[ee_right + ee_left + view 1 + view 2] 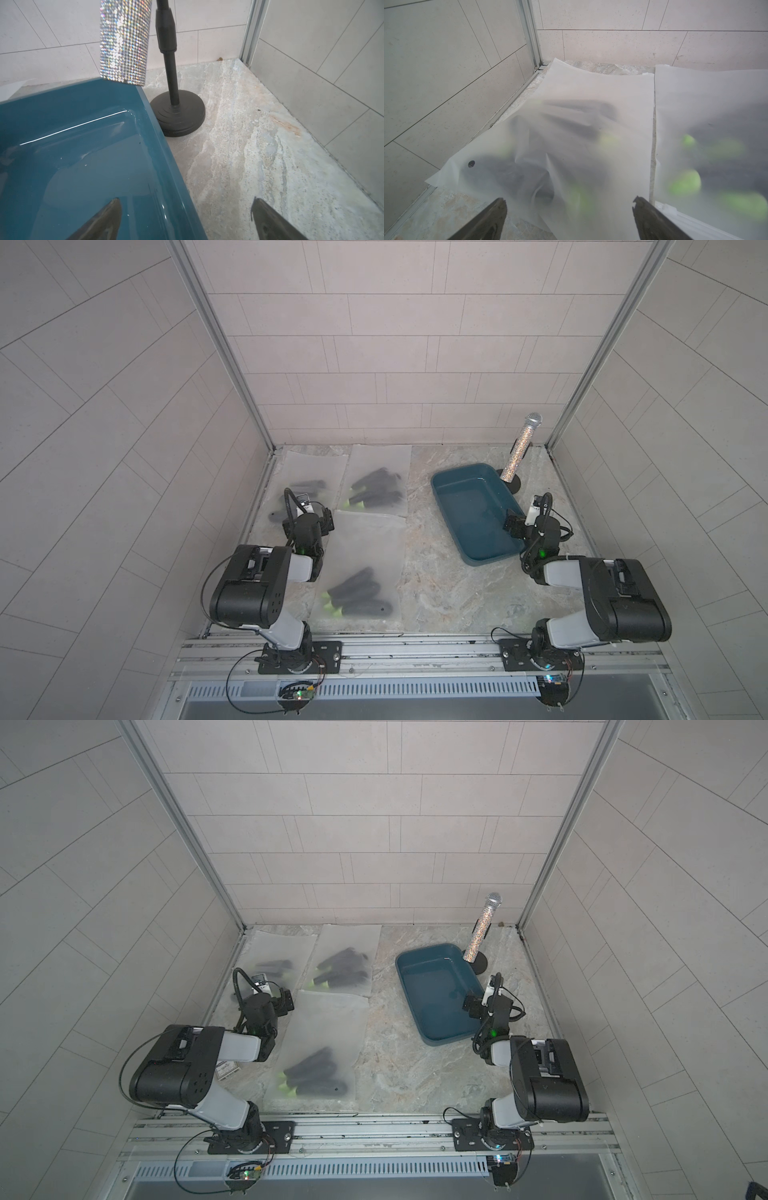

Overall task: Place the eggplant in a zip-top bag and seal the zipper
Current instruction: Reset both arms

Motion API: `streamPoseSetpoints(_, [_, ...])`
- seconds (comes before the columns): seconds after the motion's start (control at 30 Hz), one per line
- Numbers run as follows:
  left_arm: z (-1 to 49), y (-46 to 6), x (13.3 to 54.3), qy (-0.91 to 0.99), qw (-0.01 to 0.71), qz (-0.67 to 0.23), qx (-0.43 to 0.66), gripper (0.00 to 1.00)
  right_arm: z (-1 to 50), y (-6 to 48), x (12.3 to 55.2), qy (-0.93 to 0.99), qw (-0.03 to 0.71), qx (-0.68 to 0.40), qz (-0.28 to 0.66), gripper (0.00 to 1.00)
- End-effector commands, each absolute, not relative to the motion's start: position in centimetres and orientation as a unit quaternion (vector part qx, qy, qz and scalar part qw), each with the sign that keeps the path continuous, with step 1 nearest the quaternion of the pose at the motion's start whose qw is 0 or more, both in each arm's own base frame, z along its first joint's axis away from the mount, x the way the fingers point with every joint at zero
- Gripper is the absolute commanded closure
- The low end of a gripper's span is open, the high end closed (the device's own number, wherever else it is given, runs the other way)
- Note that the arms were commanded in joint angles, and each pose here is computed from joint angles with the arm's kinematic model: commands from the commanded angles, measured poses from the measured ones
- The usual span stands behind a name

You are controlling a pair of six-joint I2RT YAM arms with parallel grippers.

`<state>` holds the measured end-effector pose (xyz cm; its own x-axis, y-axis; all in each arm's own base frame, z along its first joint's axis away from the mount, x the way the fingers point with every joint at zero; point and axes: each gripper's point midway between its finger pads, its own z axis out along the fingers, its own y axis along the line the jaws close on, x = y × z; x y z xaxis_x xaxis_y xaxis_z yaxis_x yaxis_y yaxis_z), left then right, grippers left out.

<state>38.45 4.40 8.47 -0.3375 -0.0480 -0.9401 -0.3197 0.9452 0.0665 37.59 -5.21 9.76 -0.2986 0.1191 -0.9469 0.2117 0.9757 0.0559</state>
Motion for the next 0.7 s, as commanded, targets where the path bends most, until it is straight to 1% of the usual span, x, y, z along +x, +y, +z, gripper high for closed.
streamPoseSetpoints(0.0, [9.0, 4.4, 38.9, 0.805, 0.572, 0.118, -0.107, 0.00, 10.2, -4.2, 38.0, 0.790, 0.607, 0.074, -0.050, 0.01])
streamPoseSetpoints(0.07, [8.9, 3.9, 39.2, 0.810, 0.568, 0.111, -0.092, 0.00, 9.9, -3.8, 38.2, 0.784, 0.614, 0.067, -0.056, 0.01])
streamPoseSetpoints(0.23, [8.8, 3.9, 39.3, 0.812, 0.566, 0.111, -0.092, 0.00, 9.6, -2.8, 38.7, 0.796, 0.601, 0.042, -0.059, 0.01])
streamPoseSetpoints(0.4, [8.8, 3.8, 39.4, 0.813, 0.565, 0.113, -0.090, 0.00, 8.9, -3.0, 39.5, 0.818, 0.570, 0.047, -0.069, 0.00])
streamPoseSetpoints(0.67, [8.9, 3.7, 39.3, 0.812, 0.566, 0.112, -0.089, 0.00, 9.0, -3.0, 39.4, 0.816, 0.572, 0.047, -0.068, 0.00])
